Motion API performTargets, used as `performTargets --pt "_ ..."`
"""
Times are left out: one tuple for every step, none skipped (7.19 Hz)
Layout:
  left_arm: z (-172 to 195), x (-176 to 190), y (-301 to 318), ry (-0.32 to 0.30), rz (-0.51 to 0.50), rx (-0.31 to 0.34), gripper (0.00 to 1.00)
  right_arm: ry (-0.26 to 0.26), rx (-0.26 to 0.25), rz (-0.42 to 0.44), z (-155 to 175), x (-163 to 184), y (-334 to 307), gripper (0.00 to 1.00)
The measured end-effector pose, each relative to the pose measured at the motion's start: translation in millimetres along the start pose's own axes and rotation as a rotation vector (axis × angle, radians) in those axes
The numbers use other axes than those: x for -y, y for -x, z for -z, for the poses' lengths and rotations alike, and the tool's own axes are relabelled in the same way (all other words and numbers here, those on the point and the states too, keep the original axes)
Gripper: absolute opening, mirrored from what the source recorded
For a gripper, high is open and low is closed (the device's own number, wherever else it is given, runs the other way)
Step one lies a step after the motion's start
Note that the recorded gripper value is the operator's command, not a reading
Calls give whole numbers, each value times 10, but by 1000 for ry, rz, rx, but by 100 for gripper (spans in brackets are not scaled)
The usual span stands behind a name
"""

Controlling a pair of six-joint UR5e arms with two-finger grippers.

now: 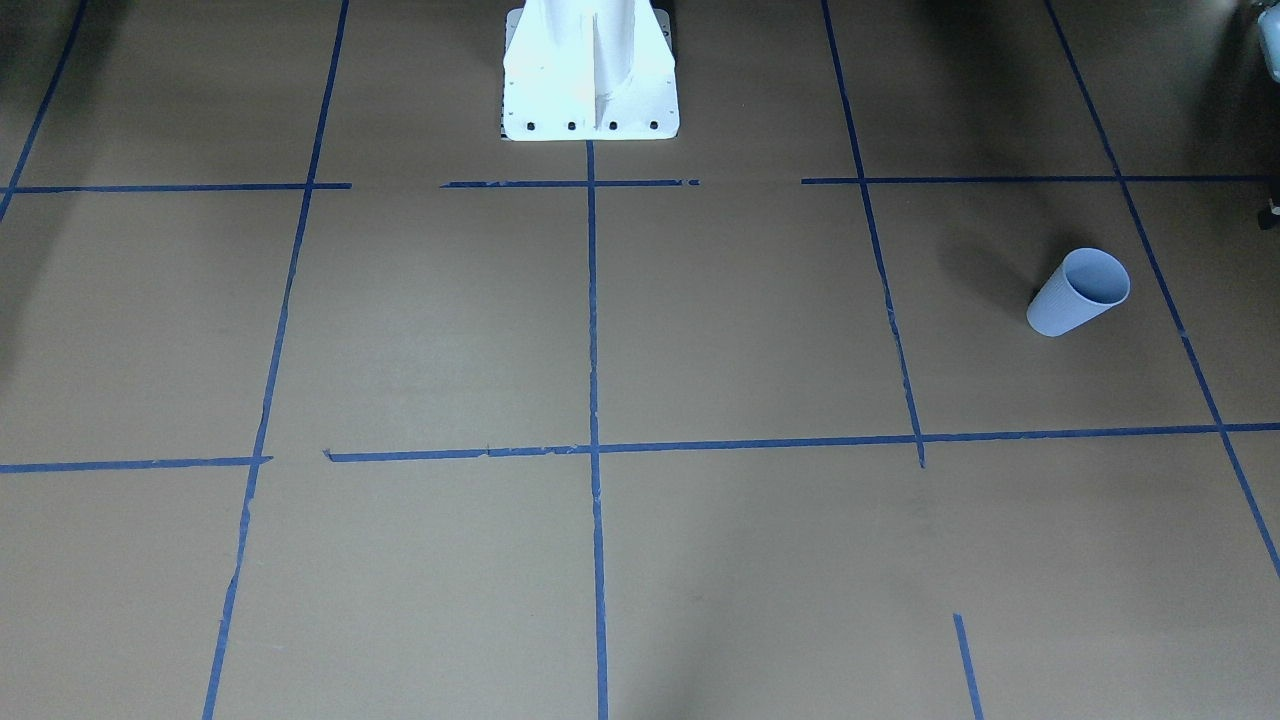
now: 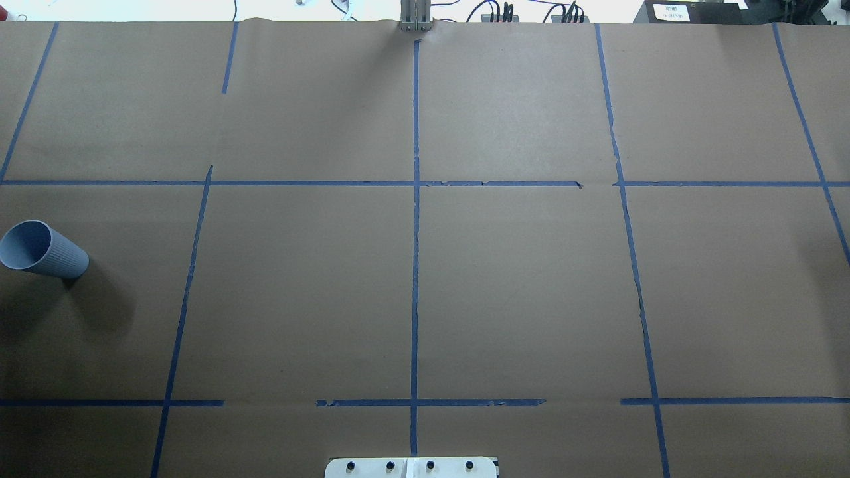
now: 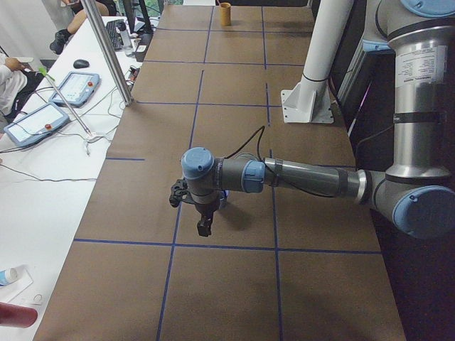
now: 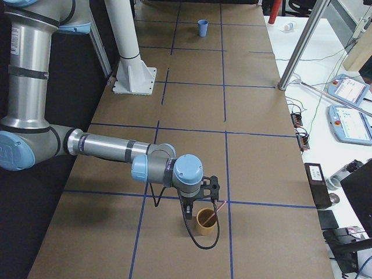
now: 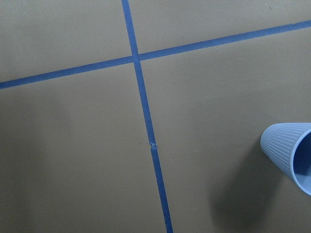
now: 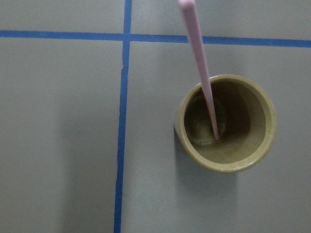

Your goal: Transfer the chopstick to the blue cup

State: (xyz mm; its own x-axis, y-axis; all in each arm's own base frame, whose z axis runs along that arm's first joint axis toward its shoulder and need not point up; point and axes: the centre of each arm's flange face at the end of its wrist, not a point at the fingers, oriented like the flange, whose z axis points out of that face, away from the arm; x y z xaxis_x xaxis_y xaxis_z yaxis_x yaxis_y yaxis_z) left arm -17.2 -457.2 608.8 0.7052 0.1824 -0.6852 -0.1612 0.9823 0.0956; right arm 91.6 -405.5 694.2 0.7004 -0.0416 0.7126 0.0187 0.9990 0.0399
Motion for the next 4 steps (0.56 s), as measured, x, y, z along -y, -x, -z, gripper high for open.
performTargets --pt "-20 -1 22 0 1 -1 100 0 1 -1 0 4 4 100" --pt "-24 -10 28 -3 0 -6 100 -3 1 2 6 8 11 100" --pt "-13 -11 -4 -13 7 -18 100 -14 1 12 11 13 17 100" --pt "-13 38 -139 -32 33 -43 100 -28 3 25 14 20 25 100"
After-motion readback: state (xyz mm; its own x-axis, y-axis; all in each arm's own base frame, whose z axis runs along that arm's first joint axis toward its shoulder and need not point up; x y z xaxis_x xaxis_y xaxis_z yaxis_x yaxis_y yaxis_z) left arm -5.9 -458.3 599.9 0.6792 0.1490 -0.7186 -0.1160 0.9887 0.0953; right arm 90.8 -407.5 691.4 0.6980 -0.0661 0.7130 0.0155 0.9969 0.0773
